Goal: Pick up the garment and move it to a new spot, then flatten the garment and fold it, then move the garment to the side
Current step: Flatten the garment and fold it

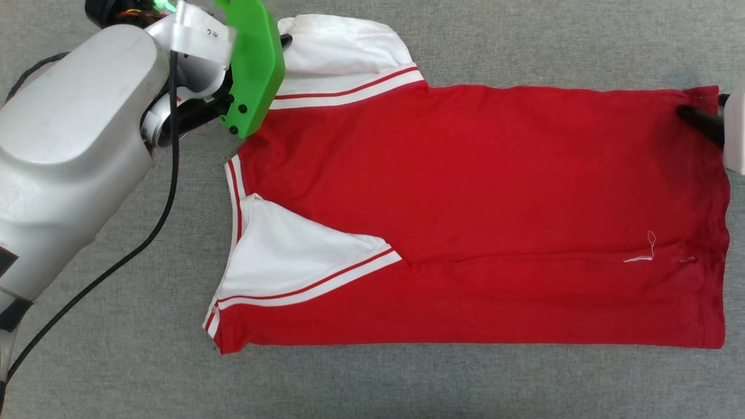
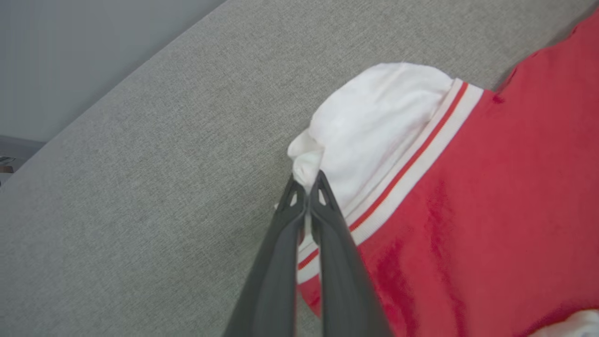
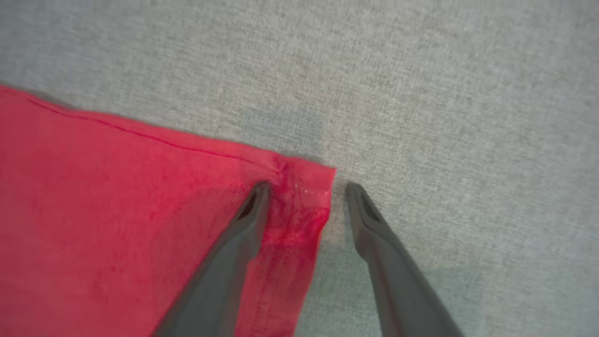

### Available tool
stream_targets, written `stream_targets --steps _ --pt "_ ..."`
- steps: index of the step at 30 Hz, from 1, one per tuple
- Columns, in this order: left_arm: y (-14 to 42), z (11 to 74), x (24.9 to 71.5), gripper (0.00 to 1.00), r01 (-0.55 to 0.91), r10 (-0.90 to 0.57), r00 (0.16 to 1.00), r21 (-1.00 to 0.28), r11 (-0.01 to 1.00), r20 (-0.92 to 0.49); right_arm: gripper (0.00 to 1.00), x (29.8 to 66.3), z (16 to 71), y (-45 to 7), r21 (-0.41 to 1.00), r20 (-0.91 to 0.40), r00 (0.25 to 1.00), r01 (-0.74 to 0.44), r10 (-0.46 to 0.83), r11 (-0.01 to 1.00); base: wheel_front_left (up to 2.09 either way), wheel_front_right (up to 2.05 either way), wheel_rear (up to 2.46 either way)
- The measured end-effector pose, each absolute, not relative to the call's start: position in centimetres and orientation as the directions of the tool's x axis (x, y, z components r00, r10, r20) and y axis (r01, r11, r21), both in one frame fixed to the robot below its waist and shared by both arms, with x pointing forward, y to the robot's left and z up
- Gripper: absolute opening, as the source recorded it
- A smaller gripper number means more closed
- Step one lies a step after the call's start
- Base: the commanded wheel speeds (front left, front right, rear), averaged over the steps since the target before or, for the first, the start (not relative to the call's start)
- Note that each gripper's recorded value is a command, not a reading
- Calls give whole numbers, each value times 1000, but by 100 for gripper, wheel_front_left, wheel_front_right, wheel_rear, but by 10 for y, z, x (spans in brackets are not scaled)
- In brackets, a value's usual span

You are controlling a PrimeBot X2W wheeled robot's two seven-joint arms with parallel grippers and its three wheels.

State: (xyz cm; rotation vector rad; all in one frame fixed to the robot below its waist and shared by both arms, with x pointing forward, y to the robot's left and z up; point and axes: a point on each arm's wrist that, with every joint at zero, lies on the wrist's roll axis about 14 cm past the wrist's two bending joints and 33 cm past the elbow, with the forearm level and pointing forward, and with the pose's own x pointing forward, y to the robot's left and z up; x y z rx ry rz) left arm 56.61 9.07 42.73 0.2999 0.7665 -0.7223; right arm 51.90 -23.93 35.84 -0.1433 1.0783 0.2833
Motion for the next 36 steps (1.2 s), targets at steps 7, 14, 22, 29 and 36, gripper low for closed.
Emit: stream_targets --steps 7,14,22,29,36 --pt "98 448 565 0 672 -481 555 26 740 -678 0 531 392 -226 15 -759 613 -318 218 948 0 0 0" --pt "105 461 531 0 667 -505 579 14 745 -640 0 511 426 -226 -14 -653 717 -334 245 942 0 0 0" --pt "110 469 476 0 669 -523 587 5 744 -618 0 466 447 -228 -6 -577 768 -344 278 939 0 0 0" --pt "113 453 418 0 647 -521 567 -46 761 -638 0 420 439 -229 36 -584 756 -339 295 940 0 0 0" --pt "120 419 377 0 586 -511 526 -146 797 -680 0 390 413 -232 92 -636 714 -307 293 947 0 0 0"
